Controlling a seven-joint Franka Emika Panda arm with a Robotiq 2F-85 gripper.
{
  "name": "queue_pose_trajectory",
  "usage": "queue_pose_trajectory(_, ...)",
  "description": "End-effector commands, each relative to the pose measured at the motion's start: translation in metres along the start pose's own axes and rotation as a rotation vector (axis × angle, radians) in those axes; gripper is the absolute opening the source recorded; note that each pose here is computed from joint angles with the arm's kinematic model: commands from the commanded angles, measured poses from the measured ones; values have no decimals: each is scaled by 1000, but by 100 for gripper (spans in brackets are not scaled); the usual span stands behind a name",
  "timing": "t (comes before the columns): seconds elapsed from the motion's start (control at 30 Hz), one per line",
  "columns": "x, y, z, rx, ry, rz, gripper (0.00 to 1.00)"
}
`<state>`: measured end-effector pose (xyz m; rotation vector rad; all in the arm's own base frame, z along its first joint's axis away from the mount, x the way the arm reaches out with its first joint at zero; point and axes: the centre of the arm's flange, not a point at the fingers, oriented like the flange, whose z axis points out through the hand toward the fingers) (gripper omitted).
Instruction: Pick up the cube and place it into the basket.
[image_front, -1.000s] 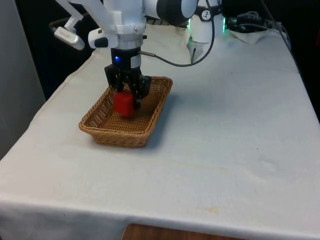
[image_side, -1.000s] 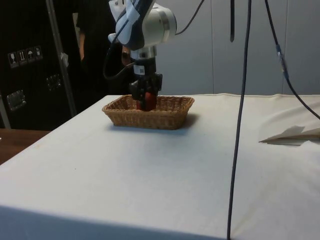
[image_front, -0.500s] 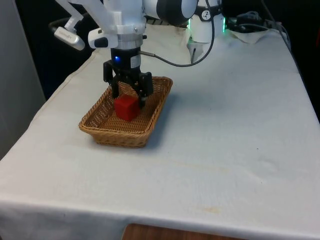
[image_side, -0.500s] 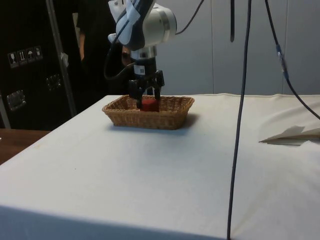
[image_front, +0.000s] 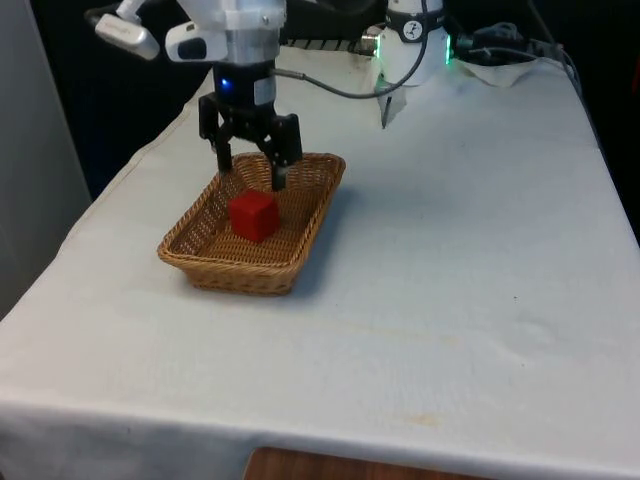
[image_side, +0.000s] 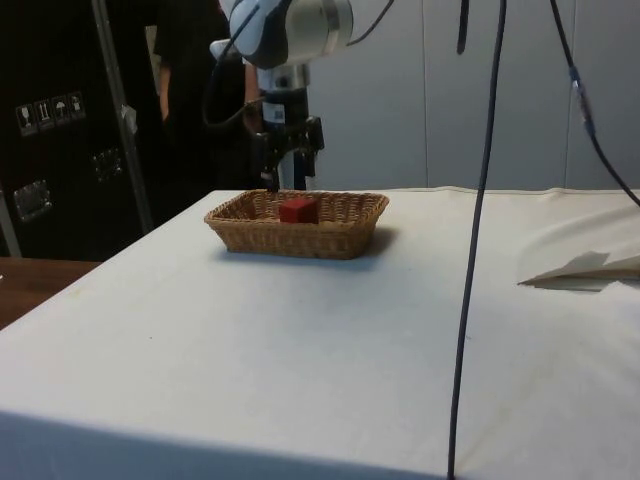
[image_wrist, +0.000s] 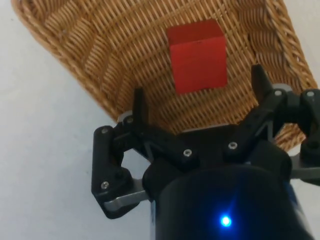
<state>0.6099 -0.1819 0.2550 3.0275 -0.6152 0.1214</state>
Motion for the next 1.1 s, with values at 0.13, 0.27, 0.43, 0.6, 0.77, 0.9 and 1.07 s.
queue_pose_trajectory(0.13, 2, 2, -22, 2, 8, 6, 100)
queue_pose_trajectory(0.27, 4, 2, -33, 4, 15, 5, 100)
queue_pose_trajectory(0.43, 5, 2, -46, 14, 25, 5, 100)
queue_pose_trajectory(0.6, 7, 1, -70, 11, 32, 7, 100)
queue_pose_trajectory(0.77, 9, 1, -83, 12, 38, 9, 100)
queue_pose_trajectory(0.9, 10, 0, -97, 17, 45, 8, 100)
queue_pose_trajectory(1.07, 11, 1, -101, 27, 52, 5, 100)
